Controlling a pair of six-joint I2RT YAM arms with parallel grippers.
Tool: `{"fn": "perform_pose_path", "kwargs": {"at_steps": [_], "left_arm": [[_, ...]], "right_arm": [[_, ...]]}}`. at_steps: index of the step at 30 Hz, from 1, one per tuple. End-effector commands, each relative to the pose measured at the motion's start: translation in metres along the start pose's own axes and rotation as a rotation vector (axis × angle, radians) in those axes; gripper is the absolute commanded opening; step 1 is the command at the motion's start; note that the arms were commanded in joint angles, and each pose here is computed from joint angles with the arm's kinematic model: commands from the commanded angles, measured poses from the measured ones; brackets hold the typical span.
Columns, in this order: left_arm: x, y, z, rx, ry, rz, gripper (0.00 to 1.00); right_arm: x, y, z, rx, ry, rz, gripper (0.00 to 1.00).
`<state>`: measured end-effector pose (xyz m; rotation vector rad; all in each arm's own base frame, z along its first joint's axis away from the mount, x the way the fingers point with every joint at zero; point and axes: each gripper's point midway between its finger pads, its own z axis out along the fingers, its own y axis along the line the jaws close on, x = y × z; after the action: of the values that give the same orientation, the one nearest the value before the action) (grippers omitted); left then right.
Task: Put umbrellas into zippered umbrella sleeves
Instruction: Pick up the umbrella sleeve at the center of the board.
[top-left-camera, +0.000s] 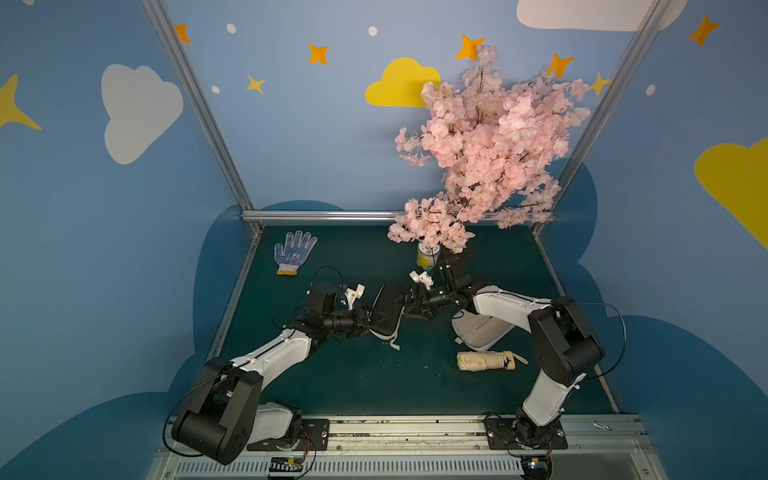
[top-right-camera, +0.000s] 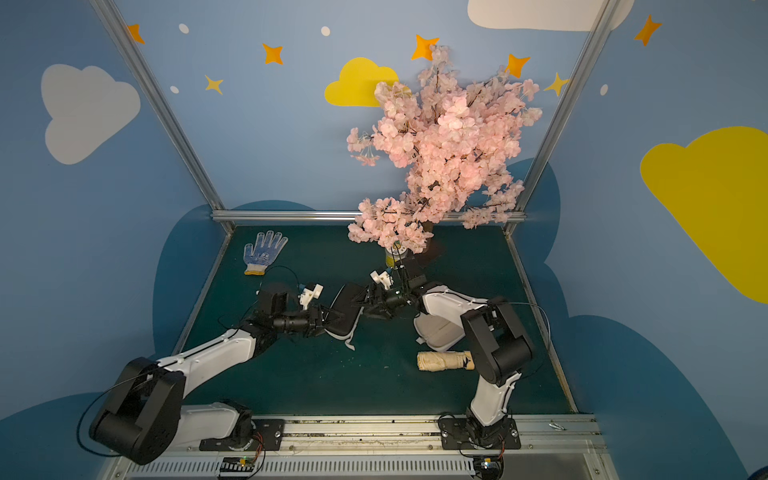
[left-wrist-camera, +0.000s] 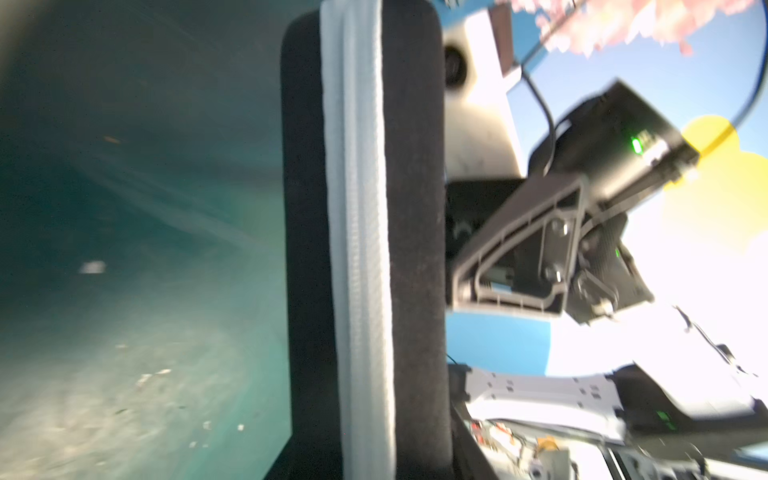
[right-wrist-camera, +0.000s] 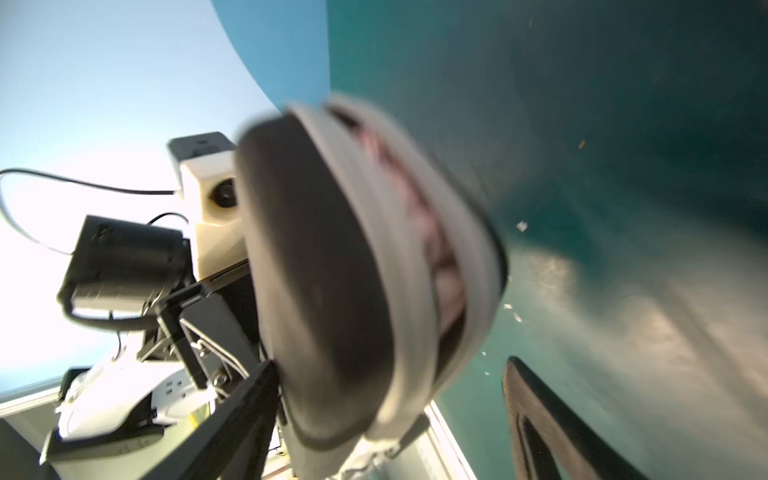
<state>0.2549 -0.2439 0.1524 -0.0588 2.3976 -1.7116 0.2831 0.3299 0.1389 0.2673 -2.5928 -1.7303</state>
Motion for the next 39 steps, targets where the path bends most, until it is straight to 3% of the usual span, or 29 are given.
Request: {"fn": "perform_pose_path", "kwargs": {"at_steps": [1,9,12,15,19,23,26,31,34,39], "left_arm": [[0.018,-0.036,0.002,0.146,0.155,0.105,0.37],[0.022,-0.056,0.007,0.241,0.264,0.128,0.35],[0.021,-0.061,0.005,0.239,0.269,0.151,0.35],[0.019,-0.06,0.004,0.224,0.266,0.154,0.38],[-0.008,-0.052,-0.009,0.171,0.144,0.091,0.58],[-0.04,-0.038,-0.031,0.097,-0.109,-0.02,0.76],[-0.042,-0.021,-0.036,0.05,-0.255,-0.111,0.88],[-0.019,0.006,-0.021,-0.071,-0.302,-0.169,0.92],[-0.013,0.019,-0.02,-0.119,-0.316,-0.199,0.93],[-0.011,0.03,-0.024,-0.134,-0.381,-0.233,0.93]], "right_arm": [[0.013,0.018,-0.014,-0.063,0.066,-0.09,0.84],[0.021,0.055,-0.022,-0.242,0.118,-0.178,0.7],[0.022,0.054,-0.024,-0.247,0.121,-0.165,0.57],[0.019,0.053,-0.026,-0.246,0.102,-0.145,0.36],[0.007,0.052,-0.027,-0.219,0.032,-0.115,0.24],[-0.014,0.053,-0.028,-0.194,-0.097,-0.052,0.17],[-0.031,0.054,-0.029,-0.195,-0.231,0.032,0.15],[-0.046,0.051,-0.025,-0.197,-0.445,0.18,0.13],[-0.047,0.062,-0.019,-0.24,-0.487,0.208,0.13],[-0.045,0.041,-0.028,-0.23,-0.596,0.311,0.13]]}}
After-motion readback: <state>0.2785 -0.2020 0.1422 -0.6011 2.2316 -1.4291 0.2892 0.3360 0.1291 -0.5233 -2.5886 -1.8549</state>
